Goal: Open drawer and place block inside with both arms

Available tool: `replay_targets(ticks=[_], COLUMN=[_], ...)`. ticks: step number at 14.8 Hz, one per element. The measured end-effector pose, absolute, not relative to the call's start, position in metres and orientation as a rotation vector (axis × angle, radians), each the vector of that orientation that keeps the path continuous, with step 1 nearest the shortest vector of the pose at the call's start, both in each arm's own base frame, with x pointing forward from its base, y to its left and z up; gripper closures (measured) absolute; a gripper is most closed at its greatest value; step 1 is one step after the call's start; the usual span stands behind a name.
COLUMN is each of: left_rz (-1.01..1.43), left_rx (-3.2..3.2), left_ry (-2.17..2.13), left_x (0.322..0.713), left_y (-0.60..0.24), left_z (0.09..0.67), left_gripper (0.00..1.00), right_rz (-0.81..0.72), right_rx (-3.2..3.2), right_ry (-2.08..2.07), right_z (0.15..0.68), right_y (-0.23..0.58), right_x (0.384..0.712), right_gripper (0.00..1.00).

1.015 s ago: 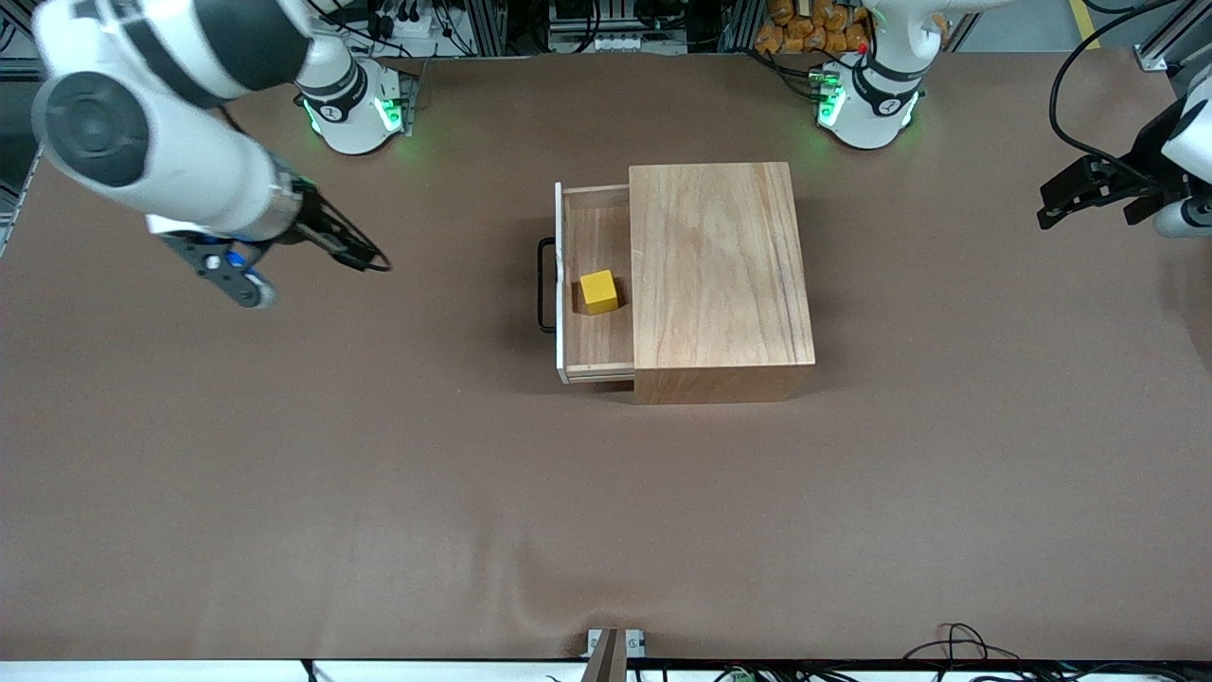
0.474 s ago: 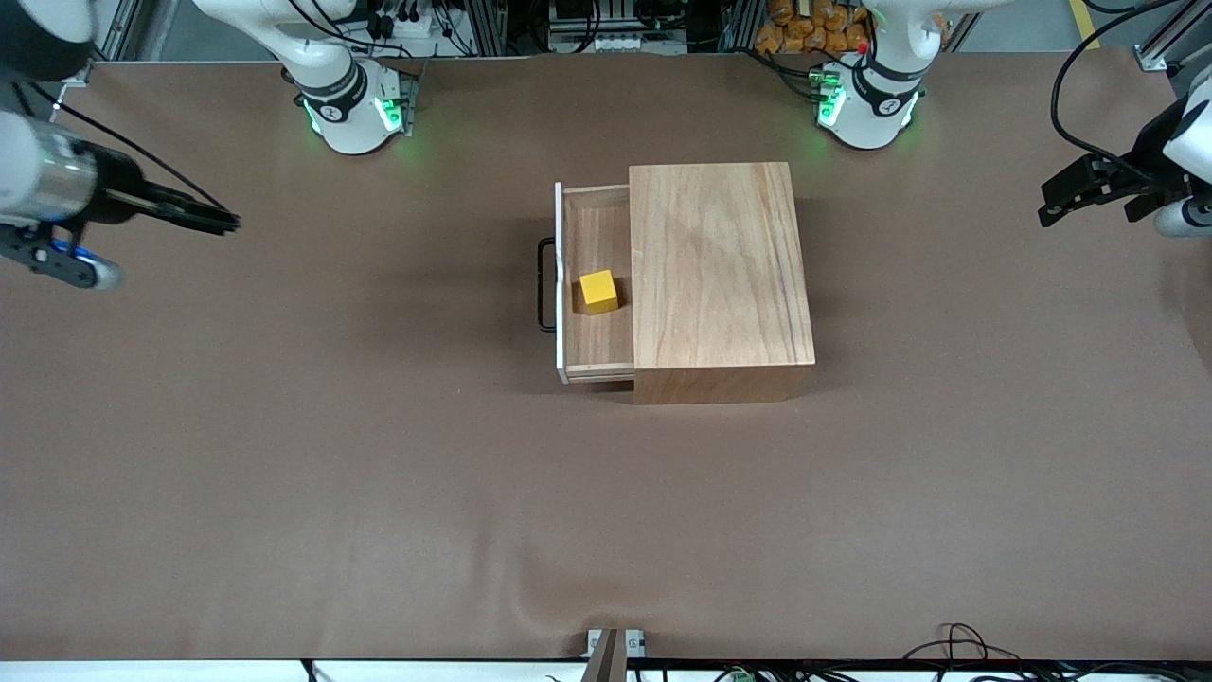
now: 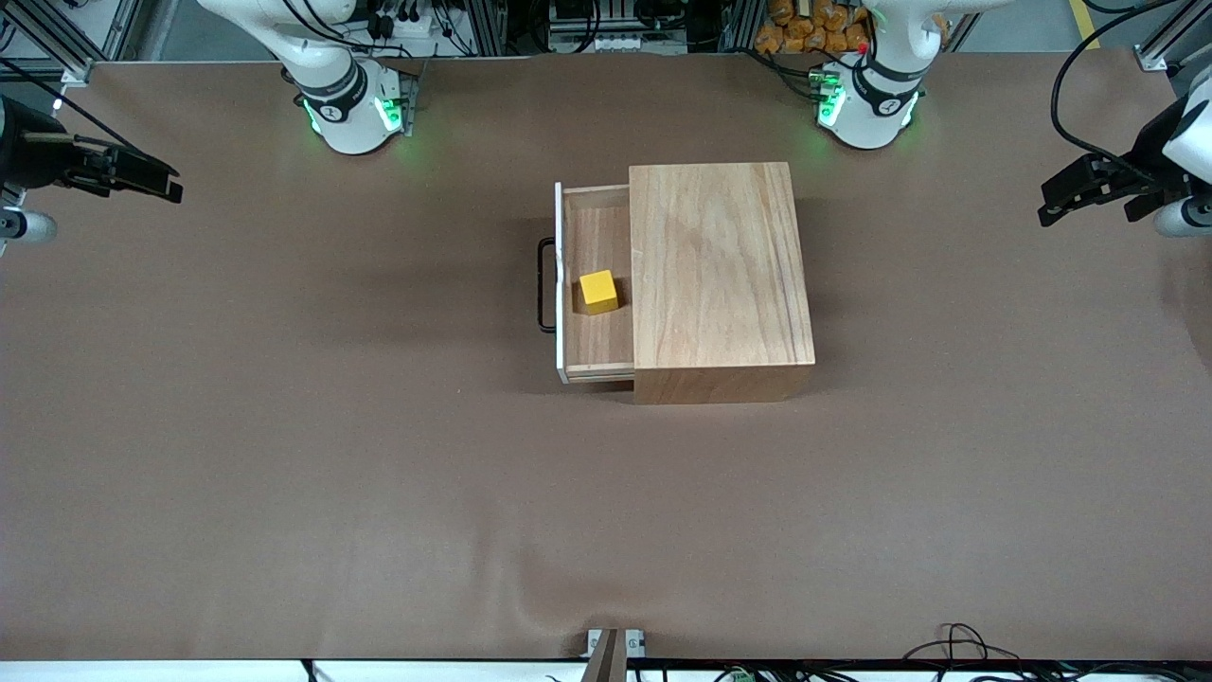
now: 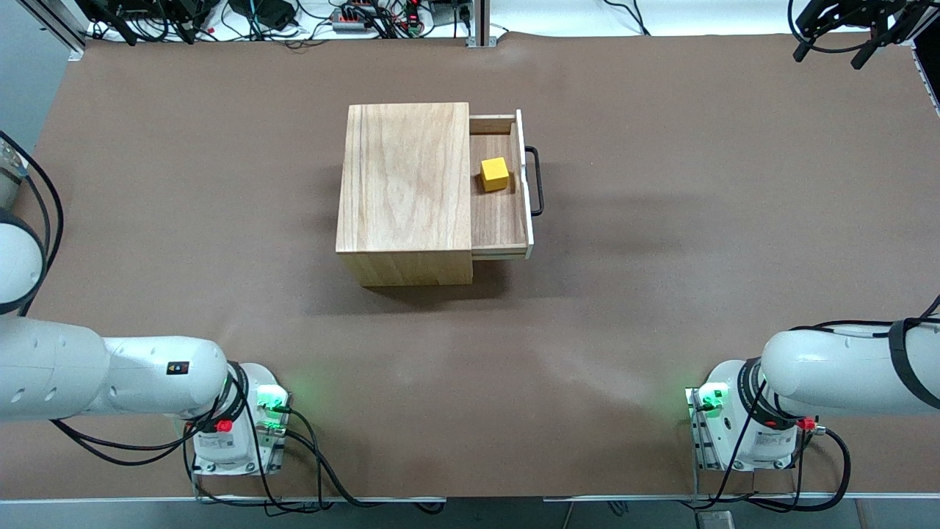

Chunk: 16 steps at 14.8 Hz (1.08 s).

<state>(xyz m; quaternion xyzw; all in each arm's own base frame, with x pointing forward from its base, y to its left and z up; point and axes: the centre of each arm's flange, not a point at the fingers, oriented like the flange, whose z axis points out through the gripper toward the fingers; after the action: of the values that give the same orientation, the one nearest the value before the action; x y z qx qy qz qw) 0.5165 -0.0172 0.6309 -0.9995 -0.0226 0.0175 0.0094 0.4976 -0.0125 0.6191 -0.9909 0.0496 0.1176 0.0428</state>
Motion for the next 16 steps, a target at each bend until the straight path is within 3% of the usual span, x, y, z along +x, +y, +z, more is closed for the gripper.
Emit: replay_targets(ticks=[11,16], left_rz=[0.055,0.043], left_rx=[-3.121,-3.122], left_ry=[-0.069,-0.068], left_x=[0.517,0.517], left_y=[-0.018,-0.018], left_z=[0.631,0.634], left_gripper=[0.0,0.0], right_rz=[0.207,0.167], right_rx=[-3.14,-3.139], right_ry=[-0.145,-0.095], right_z=[0.656,0.659], right_y=[0.041,0.023], right_x=[0.494,0.498], right_gripper=[0.0,0.0])
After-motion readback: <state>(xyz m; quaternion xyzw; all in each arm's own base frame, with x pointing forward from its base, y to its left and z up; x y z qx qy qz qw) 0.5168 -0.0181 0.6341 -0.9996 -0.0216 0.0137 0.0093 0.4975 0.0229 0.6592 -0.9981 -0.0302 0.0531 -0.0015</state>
